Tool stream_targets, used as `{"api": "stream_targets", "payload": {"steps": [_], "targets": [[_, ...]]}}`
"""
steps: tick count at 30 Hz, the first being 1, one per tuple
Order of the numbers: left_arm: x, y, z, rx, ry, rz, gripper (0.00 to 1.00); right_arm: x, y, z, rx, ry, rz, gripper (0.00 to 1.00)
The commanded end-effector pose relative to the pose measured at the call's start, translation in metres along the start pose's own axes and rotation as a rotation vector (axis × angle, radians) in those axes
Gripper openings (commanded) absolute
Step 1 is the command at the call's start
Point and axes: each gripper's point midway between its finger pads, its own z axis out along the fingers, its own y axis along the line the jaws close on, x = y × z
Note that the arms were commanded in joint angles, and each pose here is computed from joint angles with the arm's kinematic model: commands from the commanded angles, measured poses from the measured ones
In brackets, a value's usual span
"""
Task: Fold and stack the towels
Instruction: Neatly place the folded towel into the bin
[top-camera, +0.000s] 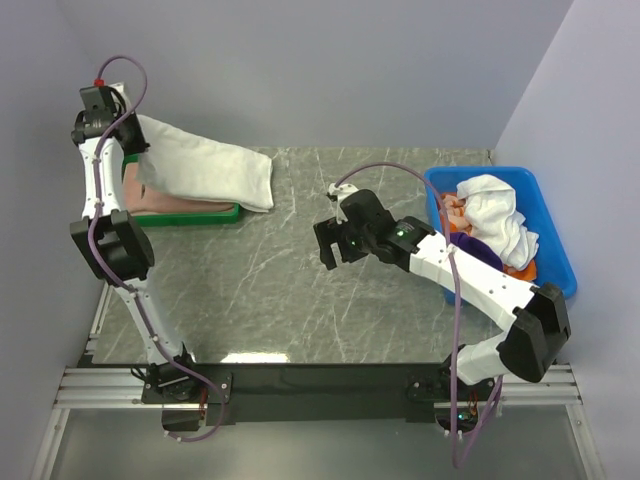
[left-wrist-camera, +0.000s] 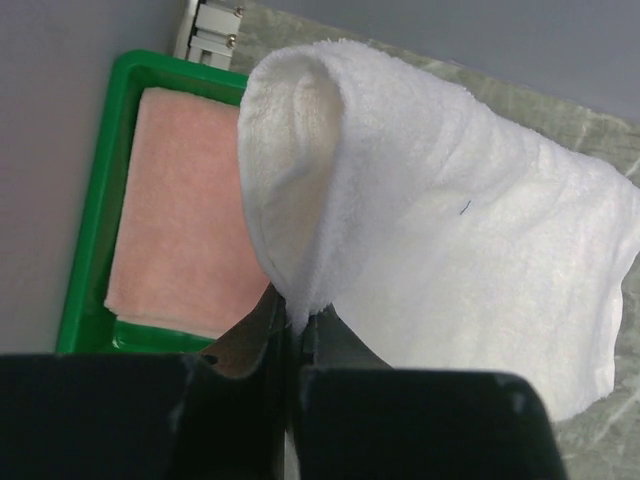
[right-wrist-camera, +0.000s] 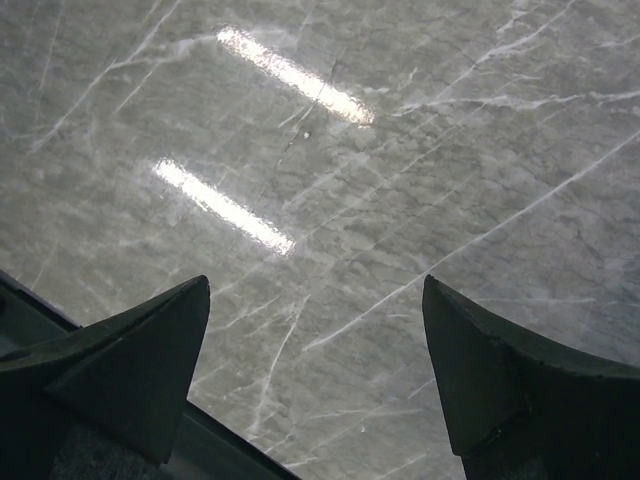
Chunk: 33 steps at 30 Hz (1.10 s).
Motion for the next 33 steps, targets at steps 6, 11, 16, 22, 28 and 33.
{"api": "stream_targets", "payload": {"steps": [6, 11, 16, 22, 28, 33], "targets": [[-0.041, 0.015, -0.011, 0.015, -0.128, 0.121, 0.01, -0.012, 0.012, -0.002, -0.029, 0.017, -0.008, 0.91], [-0.040, 0.045, -0.008, -0.078, -0.117, 0.116, 0.01, -0.014, 0.016, 0.000, -0.032, 0.025, -0.020, 0.91], [-0.048, 0.055, -0.012, -0.115, -0.141, 0.138, 0.01, -0.007, 0.019, 0.007, -0.022, 0.057, -0.023, 0.91], [-0.047, 0.061, -0.008, -0.138, -0.130, 0.161, 0.00, -0.005, 0.028, 0.012, -0.009, 0.075, -0.052, 0.92], [-0.038, 0.071, -0.003, -0.178, -0.099, 0.171, 0.00, -0.003, 0.032, 0.015, -0.008, 0.089, -0.071, 0.92], [-0.035, 0.078, -0.002, -0.212, -0.090, 0.162, 0.01, -0.004, 0.035, 0.017, -0.009, 0.092, -0.078, 0.92]]}}
